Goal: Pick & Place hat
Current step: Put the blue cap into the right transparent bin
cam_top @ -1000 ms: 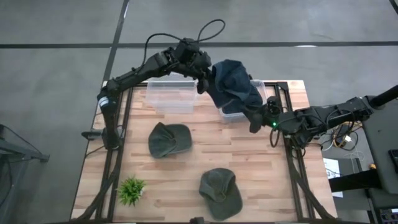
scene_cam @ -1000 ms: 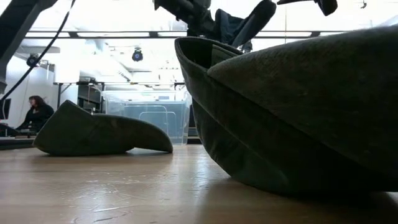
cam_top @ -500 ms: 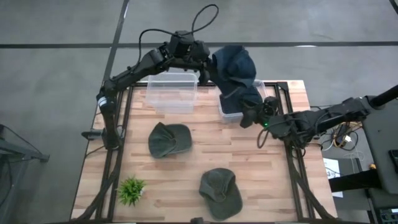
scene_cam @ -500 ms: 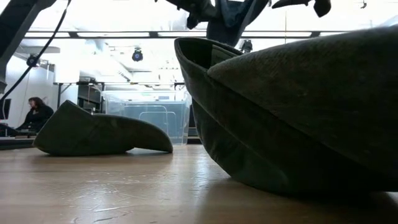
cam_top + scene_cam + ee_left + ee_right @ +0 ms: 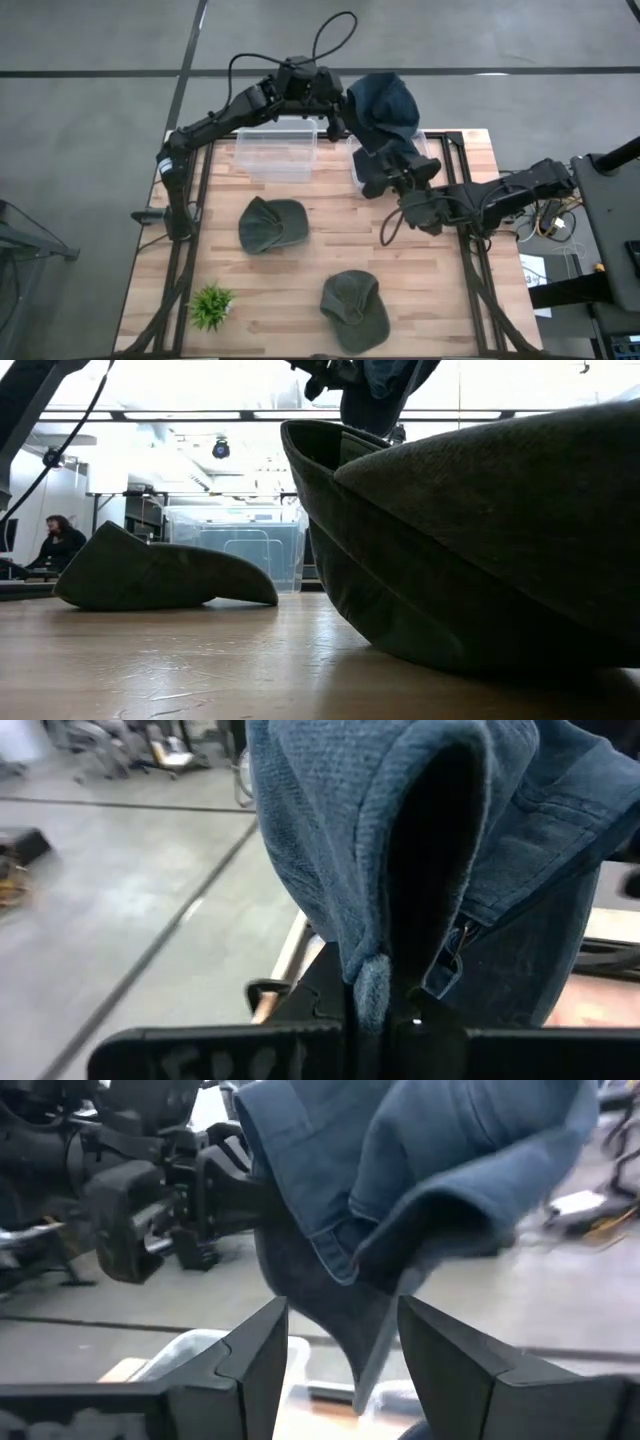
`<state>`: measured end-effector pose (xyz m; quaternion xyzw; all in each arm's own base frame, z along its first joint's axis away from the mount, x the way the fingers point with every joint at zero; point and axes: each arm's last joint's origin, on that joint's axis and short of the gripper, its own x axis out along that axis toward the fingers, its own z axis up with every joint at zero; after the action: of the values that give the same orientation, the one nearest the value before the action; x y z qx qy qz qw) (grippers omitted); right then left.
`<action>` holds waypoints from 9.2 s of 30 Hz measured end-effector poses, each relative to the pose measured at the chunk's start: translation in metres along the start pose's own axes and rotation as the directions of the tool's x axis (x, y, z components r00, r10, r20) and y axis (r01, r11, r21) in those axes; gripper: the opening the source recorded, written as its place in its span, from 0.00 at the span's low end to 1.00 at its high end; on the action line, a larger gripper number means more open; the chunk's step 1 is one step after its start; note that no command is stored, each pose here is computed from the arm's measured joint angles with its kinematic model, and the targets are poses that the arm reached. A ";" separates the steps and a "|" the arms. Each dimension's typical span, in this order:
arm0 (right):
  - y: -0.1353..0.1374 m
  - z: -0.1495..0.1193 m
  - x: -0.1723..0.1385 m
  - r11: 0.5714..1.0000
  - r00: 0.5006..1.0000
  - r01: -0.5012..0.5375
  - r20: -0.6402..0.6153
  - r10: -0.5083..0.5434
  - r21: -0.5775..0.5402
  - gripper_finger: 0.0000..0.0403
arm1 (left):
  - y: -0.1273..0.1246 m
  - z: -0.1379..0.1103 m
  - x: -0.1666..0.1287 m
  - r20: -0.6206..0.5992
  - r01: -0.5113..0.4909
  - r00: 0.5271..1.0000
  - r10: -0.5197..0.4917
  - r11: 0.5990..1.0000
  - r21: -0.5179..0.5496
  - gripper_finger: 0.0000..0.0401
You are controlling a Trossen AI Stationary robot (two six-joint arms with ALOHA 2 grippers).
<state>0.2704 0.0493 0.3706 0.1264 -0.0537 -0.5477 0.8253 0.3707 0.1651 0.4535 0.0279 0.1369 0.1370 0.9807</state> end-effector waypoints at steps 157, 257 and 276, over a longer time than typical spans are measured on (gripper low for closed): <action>-0.069 -0.095 0.062 0.601 0.979 0.142 -0.023 -0.201 0.786 0.03 | 0.056 -0.133 -0.167 0.182 -0.318 0.929 0.321 0.947 -0.049 0.26; -0.092 -0.051 0.095 0.379 0.641 0.762 -0.696 -0.323 0.525 0.29 | 0.029 -0.115 -0.220 0.278 -0.338 0.901 0.334 0.940 -0.034 0.26; -0.078 -0.055 0.078 0.426 0.576 0.780 -0.791 -0.205 0.458 0.36 | 0.029 -0.115 -0.219 0.275 -0.337 0.902 0.333 0.941 -0.035 0.26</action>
<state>0.2444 -0.0427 0.2930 0.6537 0.0375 -0.6217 0.4299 0.1291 0.1347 0.4026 0.0765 -0.0073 0.2974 0.9517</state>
